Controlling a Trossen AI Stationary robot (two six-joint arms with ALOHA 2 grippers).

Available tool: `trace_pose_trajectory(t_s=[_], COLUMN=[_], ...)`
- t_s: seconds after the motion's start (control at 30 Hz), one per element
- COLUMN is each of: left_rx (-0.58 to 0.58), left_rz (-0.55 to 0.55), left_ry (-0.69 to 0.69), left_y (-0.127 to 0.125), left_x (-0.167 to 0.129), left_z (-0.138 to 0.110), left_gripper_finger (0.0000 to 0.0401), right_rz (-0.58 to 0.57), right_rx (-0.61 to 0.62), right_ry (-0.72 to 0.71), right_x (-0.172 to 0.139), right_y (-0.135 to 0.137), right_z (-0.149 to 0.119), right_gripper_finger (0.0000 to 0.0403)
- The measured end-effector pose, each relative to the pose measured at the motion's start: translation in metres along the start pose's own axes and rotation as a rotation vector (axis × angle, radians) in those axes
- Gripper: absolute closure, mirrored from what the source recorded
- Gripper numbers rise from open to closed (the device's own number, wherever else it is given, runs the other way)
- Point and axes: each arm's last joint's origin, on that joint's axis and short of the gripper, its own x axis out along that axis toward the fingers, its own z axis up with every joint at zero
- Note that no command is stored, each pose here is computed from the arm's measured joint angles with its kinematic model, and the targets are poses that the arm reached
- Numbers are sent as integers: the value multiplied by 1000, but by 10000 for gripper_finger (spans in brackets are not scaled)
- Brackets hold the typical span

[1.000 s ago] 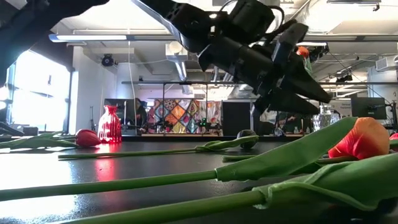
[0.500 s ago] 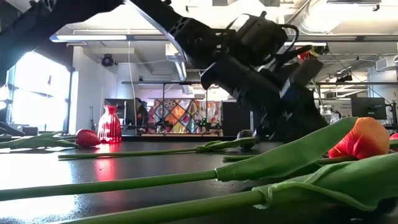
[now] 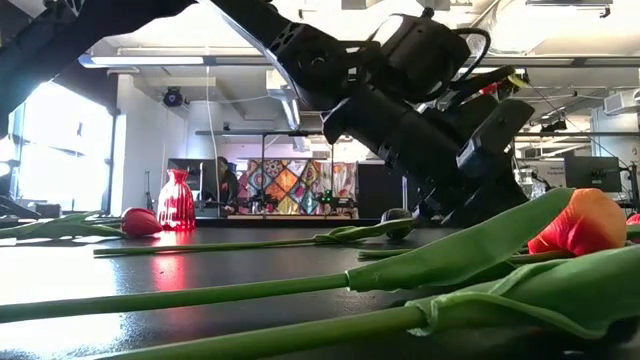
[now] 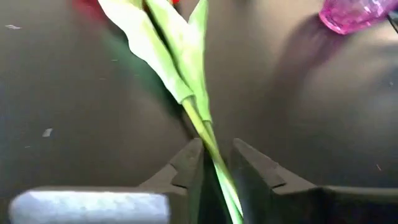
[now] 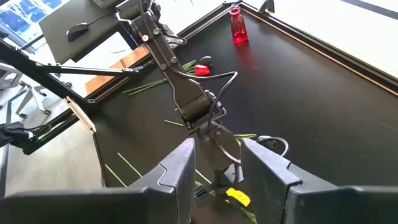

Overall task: Sort flowers into vase by color
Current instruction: Put the right red tulip into the purple vase

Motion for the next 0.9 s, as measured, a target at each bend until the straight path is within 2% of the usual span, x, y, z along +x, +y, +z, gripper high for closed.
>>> trace_pose_trajectory(t_s=[0.17, 0.4, 0.73, 0.9], left_rx=[18, -8, -166, -215], left_rz=[8, 43, 90, 135], left_ry=[10, -7, -114, -264], left_y=[-5, 3, 22, 35], left_x=[1, -3, -34, -66], left_z=[-2, 3, 39, 74], left_gripper_finger=[391, 397, 400, 401], right_rz=[0, 11, 30, -39], right_rx=[-4, -3, 9, 77], right_ry=[0, 23, 79, 80], right_x=[0, 0, 0, 0], right_y=[0, 0, 0, -6], right_z=[0, -1, -3, -5], right_gripper_finger=[287, 287, 287, 287])
